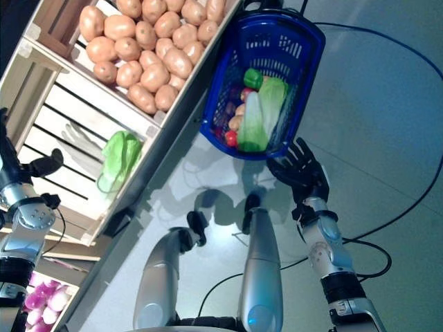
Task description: Put vegetables into the basket
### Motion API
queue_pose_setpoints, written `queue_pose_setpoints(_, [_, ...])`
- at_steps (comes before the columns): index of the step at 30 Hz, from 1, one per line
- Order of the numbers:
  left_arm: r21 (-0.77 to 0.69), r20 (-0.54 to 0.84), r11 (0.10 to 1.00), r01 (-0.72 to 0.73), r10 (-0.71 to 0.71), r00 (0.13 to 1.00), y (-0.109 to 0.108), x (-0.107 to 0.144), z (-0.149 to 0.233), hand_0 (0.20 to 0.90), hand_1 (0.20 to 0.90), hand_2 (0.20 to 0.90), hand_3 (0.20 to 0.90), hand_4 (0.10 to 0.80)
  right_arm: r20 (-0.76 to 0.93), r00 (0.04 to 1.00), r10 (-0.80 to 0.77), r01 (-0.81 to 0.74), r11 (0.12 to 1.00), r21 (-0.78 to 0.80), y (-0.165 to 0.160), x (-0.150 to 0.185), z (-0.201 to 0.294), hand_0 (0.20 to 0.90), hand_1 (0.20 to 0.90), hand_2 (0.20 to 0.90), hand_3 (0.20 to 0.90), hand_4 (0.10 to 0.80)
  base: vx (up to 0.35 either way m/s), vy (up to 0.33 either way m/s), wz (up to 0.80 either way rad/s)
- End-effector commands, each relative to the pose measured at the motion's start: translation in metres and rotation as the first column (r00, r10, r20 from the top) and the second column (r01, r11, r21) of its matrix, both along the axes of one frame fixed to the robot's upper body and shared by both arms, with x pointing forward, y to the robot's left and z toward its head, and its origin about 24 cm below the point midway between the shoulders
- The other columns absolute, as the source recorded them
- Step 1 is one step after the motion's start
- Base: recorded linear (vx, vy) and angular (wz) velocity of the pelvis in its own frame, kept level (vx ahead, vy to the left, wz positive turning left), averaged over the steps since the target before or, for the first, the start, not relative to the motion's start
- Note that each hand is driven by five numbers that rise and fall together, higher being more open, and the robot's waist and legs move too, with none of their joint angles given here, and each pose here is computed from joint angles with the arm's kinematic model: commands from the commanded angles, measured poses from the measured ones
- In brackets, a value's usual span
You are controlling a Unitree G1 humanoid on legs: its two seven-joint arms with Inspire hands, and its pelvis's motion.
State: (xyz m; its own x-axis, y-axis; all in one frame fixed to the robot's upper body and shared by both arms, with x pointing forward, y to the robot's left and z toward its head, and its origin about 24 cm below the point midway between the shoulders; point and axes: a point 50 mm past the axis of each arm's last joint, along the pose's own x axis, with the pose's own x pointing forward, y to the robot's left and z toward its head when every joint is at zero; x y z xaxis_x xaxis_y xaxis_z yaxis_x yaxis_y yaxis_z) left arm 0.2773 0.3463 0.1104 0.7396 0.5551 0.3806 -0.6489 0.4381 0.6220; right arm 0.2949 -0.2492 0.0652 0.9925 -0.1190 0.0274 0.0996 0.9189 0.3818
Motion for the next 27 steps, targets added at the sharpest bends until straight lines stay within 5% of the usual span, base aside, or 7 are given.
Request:
queue_pose_setpoints(1, [0.079, -0.017, 0.996, 0.034, -0.033, 0.999, 0.014, -0.005, 0.023, 0.900, 0.900, 0.900, 0.900, 0.800, 0.254, 0.967, 0.021, -0.017, 1.000, -0.016, 0.001, 0.001, 0.049, 0.900, 0.900, 0.900, 0.900, 0.800, -0.006, 0.009, 0.04])
queue_pose_setpoints(13, [-0.173, -0.253, 0.956, 0.236, -0.275, 0.927, -0.001, -0.004, -0.029, 0.900, 0.900, 0.900, 0.900, 0.800, 0.247, 0.969, 0.025, -0.017, 0.999, -0.031, -0.001, 0.005, 0.052, 0.900, 0.900, 0.900, 0.900, 0.800, -0.008, 0.011, 0.01])
queue_pose_setpoints(27, [-0.211, -0.308, 0.966, 0.148, -0.210, 0.928, 0.006, -0.001, -0.041, 0.900, 0.900, 0.900, 0.900, 0.800, 0.251, 0.968, 0.025, -0.024, 1.000, -0.009, -0.001, 0.007, 0.054, 0.900, 0.900, 0.900, 0.900, 0.800, -0.013, 0.003, 0.00])
